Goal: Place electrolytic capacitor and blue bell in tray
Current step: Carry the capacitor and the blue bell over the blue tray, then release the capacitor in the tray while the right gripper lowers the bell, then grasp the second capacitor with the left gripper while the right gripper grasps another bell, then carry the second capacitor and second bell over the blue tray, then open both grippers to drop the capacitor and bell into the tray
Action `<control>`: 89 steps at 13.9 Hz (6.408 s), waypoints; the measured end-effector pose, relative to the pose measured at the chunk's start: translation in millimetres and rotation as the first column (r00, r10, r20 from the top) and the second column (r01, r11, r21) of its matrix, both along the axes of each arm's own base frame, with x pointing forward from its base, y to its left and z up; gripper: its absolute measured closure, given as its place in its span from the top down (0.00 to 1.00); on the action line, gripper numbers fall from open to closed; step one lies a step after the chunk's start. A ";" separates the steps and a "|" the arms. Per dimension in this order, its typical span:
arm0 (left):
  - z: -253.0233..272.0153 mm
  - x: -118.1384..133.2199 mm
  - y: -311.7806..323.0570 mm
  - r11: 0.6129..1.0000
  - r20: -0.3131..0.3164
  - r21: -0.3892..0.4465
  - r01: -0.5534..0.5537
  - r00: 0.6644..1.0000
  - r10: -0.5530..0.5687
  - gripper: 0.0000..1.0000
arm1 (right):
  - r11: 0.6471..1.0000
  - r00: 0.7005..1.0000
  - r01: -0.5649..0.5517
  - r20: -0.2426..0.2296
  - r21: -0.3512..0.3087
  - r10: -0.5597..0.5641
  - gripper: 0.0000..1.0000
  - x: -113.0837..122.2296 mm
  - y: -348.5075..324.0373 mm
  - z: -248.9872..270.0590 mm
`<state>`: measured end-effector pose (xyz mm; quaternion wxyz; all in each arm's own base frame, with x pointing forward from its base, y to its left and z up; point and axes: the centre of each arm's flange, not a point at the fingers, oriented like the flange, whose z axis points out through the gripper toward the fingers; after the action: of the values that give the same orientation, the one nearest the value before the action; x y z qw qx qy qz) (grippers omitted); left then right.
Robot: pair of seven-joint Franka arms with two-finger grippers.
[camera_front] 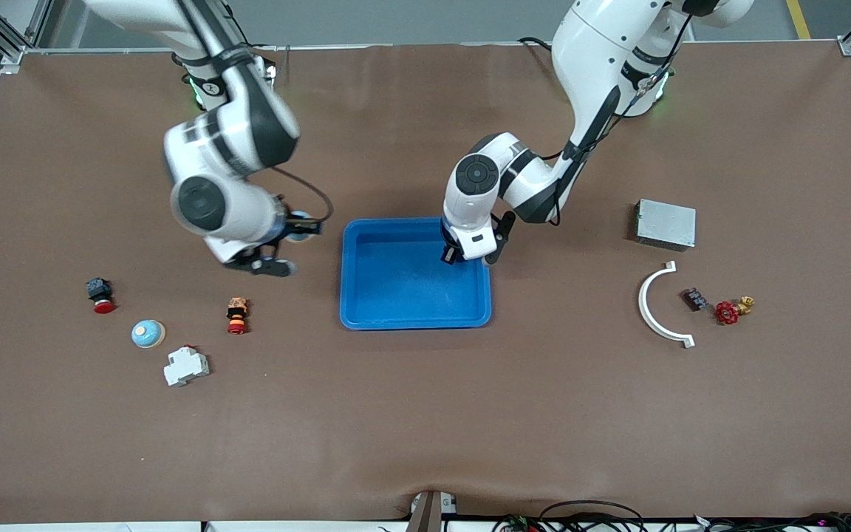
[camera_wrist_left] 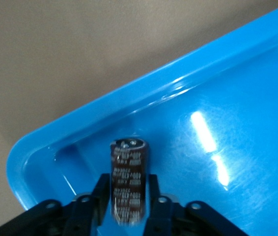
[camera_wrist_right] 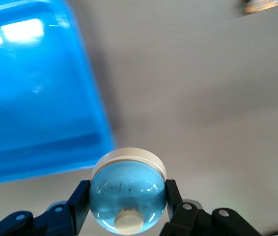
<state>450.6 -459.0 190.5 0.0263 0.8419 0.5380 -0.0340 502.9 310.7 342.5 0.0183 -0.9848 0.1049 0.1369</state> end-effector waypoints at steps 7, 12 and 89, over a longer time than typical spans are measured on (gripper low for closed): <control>80.9 41.4 37.0 0.997 -0.009 0.076 -0.026 1.000 0.027 1.00 | 1.000 0.992 0.027 0.124 -0.010 -0.025 0.67 -42.2 85.4 -113.5; 145.5 107.7 168.7 0.988 -0.043 0.145 0.058 0.998 -0.053 1.00 | 0.999 0.992 0.040 0.118 -0.027 -0.036 0.67 -40.2 82.4 -147.3; 82.4 133.1 30.5 0.982 0.091 -0.025 -0.187 0.978 0.189 0.98 | 0.980 0.963 -0.199 0.178 -0.026 0.201 0.67 53.9 62.3 -101.5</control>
<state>583.7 -428.5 273.0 0.0610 0.7877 0.6130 0.0034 556.7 372.9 241.1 0.0098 -0.9988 0.0033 0.0484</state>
